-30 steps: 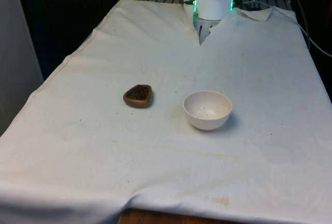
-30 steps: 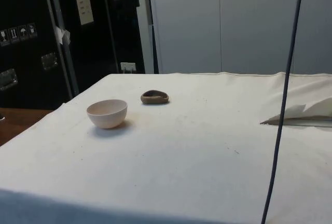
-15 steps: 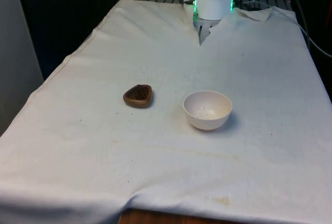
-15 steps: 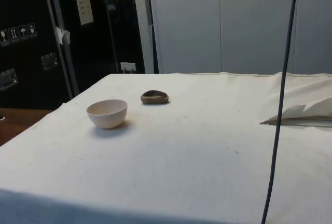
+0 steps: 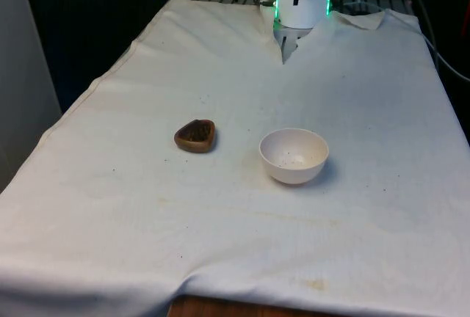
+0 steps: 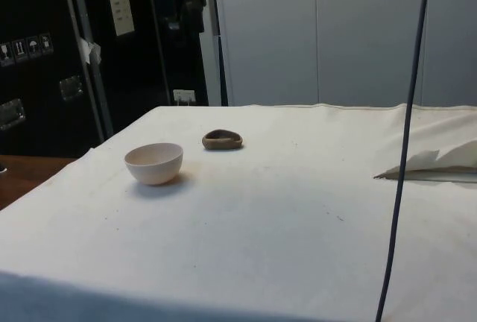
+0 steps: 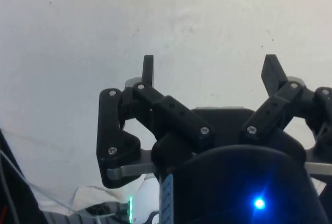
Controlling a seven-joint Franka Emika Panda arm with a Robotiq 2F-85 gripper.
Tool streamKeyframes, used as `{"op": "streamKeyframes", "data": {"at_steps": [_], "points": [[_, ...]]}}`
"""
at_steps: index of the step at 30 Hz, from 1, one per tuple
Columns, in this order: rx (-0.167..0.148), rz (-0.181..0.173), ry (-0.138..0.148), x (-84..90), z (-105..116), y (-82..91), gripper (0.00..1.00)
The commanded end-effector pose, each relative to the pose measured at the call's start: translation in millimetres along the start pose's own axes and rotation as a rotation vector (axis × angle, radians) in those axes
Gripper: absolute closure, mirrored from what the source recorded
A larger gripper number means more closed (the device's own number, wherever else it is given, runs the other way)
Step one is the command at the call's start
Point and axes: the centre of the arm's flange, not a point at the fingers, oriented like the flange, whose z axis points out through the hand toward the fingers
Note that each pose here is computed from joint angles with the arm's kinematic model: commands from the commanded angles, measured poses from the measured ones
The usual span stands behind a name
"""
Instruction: Pour the coffee beans from the cup into the bowl.
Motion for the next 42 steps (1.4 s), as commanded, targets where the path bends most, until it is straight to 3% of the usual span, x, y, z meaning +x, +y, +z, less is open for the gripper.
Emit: {"op": "streamKeyframes", "data": {"at_steps": [1,2,8,11,18,23,29,33,42], "points": [[-0.010,-0.003,0.012,0.1,2.8,4.0,0.00],[-0.006,0.000,0.004,-0.4,3.6,4.2,0.00],[-0.029,0.000,0.024,5.5,20.5,18.0,0.00],[-0.025,0.001,0.021,5.2,22.0,17.6,0.00],[-0.037,-0.005,0.049,23.9,36.6,30.7,0.00],[-0.041,-0.010,0.052,28.5,41.0,35.4,0.00],[-0.048,-0.027,0.045,28.1,42.8,40.7,0.00],[-0.052,-0.067,0.044,24.8,44.7,45.4,0.00],[-0.053,-0.119,0.033,20.8,50.2,57.3,0.00]]}}
